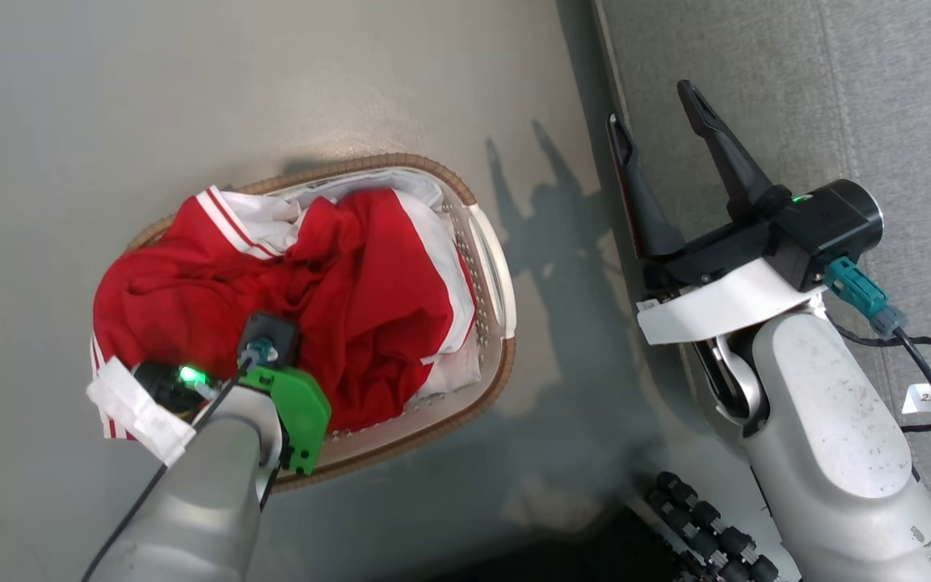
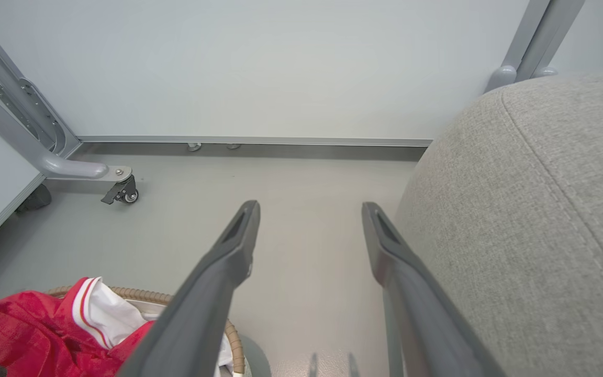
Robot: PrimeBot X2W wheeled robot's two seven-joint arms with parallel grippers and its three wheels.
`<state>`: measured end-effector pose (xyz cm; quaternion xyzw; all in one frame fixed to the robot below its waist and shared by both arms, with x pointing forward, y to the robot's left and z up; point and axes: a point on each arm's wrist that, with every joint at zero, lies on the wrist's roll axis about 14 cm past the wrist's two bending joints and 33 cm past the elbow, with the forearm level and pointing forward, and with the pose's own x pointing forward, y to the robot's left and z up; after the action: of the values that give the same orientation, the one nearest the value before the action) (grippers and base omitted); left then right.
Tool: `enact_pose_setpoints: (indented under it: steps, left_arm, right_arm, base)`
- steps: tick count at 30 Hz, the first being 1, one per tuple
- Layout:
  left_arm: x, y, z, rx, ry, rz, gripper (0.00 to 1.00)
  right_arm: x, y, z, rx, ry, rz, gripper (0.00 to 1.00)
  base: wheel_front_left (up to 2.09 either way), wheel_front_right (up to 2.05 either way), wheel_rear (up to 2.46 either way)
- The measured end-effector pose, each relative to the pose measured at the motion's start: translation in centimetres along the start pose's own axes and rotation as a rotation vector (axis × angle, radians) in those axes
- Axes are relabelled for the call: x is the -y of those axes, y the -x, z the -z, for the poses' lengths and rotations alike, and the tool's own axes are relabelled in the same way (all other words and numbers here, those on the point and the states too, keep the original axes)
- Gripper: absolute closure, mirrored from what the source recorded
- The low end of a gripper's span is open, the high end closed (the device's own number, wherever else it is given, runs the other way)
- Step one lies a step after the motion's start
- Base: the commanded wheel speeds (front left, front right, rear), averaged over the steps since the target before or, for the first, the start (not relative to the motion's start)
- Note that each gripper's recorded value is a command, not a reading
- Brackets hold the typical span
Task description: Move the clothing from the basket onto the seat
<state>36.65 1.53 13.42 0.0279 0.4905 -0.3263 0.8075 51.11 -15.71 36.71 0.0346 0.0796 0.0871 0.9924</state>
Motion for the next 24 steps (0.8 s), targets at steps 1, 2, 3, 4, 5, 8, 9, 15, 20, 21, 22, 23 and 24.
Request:
enact_pose_setpoints:
  steps: [1,2,3,4,5,8,9,15,20,21,22,23,24]
  left_arm:
    - [0.2,0.4,0.0,0.004,0.007,-0.001,1.00]
    - [0.4,0.8,0.2,0.005,0.018,-0.004,1.00]
    - [0.6,1.1,0.1,0.010,0.025,-0.006,1.00]
    - [0.8,1.5,0.0,0.020,0.032,-0.008,1.00]
    - [1.1,1.9,-0.2,0.035,0.039,-0.006,1.00]
    - [2.3,3.2,-1.1,0.083,0.060,0.002,1.00]
    - [2.6,3.7,-1.5,0.102,0.071,0.003,1.00]
    - [3.9,6.6,-4.7,0.241,0.114,-0.003,1.00]
    - [4.4,9.7,-8.7,0.406,0.145,-0.021,1.00]
    - [4.5,10.6,-9.8,0.453,0.149,-0.024,1.00]
    - [4.6,11.4,-10.9,0.499,0.155,-0.025,1.00]
    - [4.7,12.4,-12.0,0.544,0.157,-0.028,1.00]
    - [4.7,13.2,-12.8,0.584,0.159,-0.032,1.00]
  right_arm:
    - [0.0,0.1,-0.4,0.006,0.001,0.001,0.00]
    - [0.0,0.3,-0.8,0.011,0.001,0.003,0.00]
    - [0.0,0.5,-1.0,0.015,0.002,0.004,0.00]
    - [0.0,0.7,-1.4,0.020,0.002,0.006,0.00]
    - [0.0,1.0,-1.7,0.024,0.002,0.009,0.00]
    - [-0.1,1.9,-2.8,0.037,0.003,0.012,0.00]
    - [-0.2,2.2,-3.2,0.044,0.005,0.012,0.00]
    - [-0.3,4.2,-5.6,0.081,0.011,0.019,0.00]
    - [-0.5,5.9,-7.4,0.116,0.004,0.028,0.00]
    - [-0.6,6.3,-7.6,0.121,0.002,0.029,0.00]
    - [-0.6,6.7,-7.9,0.126,0.000,0.032,0.00]
    - [-0.7,7.1,-8.1,0.131,-0.001,0.032,0.00]
    - [-0.8,7.4,-8.4,0.136,-0.002,0.032,0.00]
  base:
    - [0.00,0.00,0.00]
    - [0.00,0.00,0.00]
    - [0.00,0.00,0.00]
    - [0.00,0.00,0.00]
    - [0.00,0.00,0.00]
    - [0.00,0.00,0.00]
    - [0.00,0.00,0.00]
    - [0.00,0.00,0.00]
    - [0.00,0.00,0.00]
    - [0.00,0.00,0.00]
    - [0.00,0.00,0.00]
    - [0.00,0.00,0.00]
    - [0.00,0.00,0.00]
